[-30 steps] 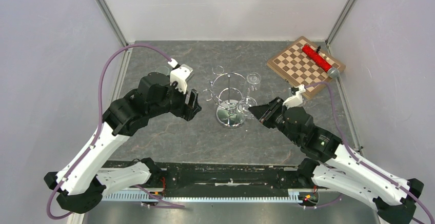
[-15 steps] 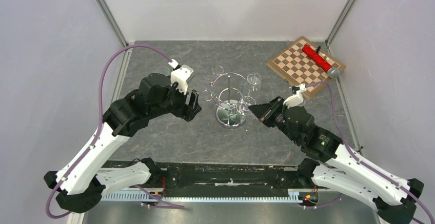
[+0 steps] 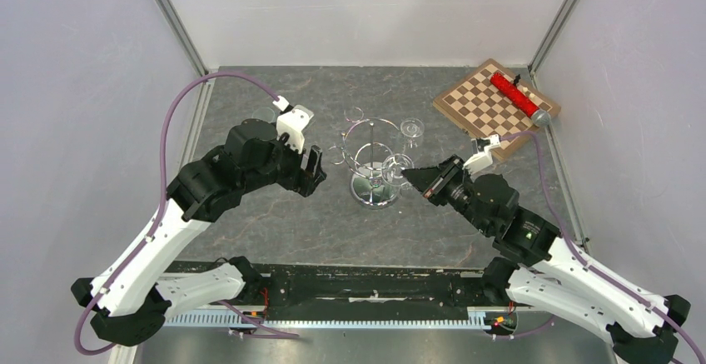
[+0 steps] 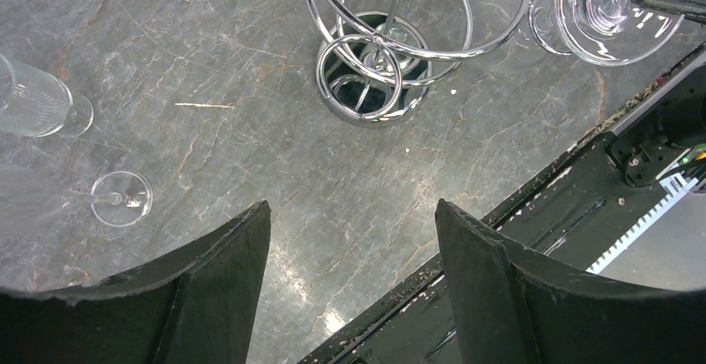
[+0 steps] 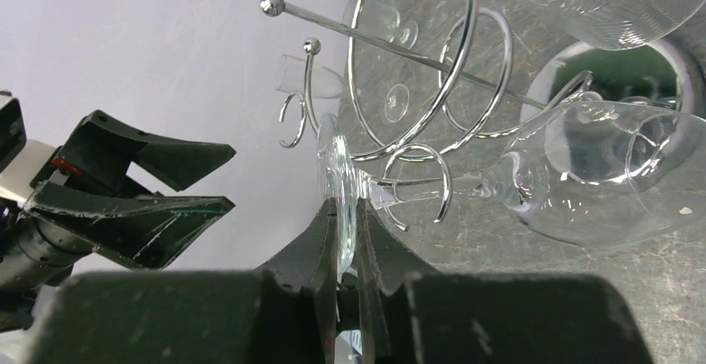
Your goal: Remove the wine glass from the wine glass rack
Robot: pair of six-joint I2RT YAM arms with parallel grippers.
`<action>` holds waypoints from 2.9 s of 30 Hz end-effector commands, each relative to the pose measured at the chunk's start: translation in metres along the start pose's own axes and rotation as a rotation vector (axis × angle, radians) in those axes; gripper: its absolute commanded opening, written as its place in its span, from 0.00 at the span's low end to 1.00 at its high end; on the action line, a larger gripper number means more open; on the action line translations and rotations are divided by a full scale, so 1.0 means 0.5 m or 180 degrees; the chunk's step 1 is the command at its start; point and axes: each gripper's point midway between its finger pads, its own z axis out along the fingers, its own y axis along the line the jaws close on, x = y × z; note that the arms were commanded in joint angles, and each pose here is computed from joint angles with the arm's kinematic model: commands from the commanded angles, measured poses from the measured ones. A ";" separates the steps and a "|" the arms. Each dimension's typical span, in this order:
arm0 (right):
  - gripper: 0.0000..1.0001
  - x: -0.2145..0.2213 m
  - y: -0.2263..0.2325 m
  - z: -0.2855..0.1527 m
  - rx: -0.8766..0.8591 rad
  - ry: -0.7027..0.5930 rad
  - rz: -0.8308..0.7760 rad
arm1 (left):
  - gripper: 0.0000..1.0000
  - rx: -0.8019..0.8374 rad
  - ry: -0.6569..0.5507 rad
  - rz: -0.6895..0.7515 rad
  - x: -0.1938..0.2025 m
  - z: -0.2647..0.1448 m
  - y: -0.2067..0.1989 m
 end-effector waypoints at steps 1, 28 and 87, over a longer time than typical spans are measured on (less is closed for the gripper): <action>0.00 -0.017 0.072 -0.009 -0.0482 -0.0051 0.0061 | 0.79 0.0053 -0.0085 0.0210 -0.016 -0.003 -0.003; 0.00 0.017 0.084 -0.085 -0.1017 0.0254 -0.0795 | 0.85 0.0777 -0.0043 -0.0450 -0.040 0.000 -0.101; 0.00 0.215 0.237 -0.131 -0.3256 0.0486 -0.3727 | 0.79 0.1985 0.0481 -0.2696 0.116 0.001 -0.235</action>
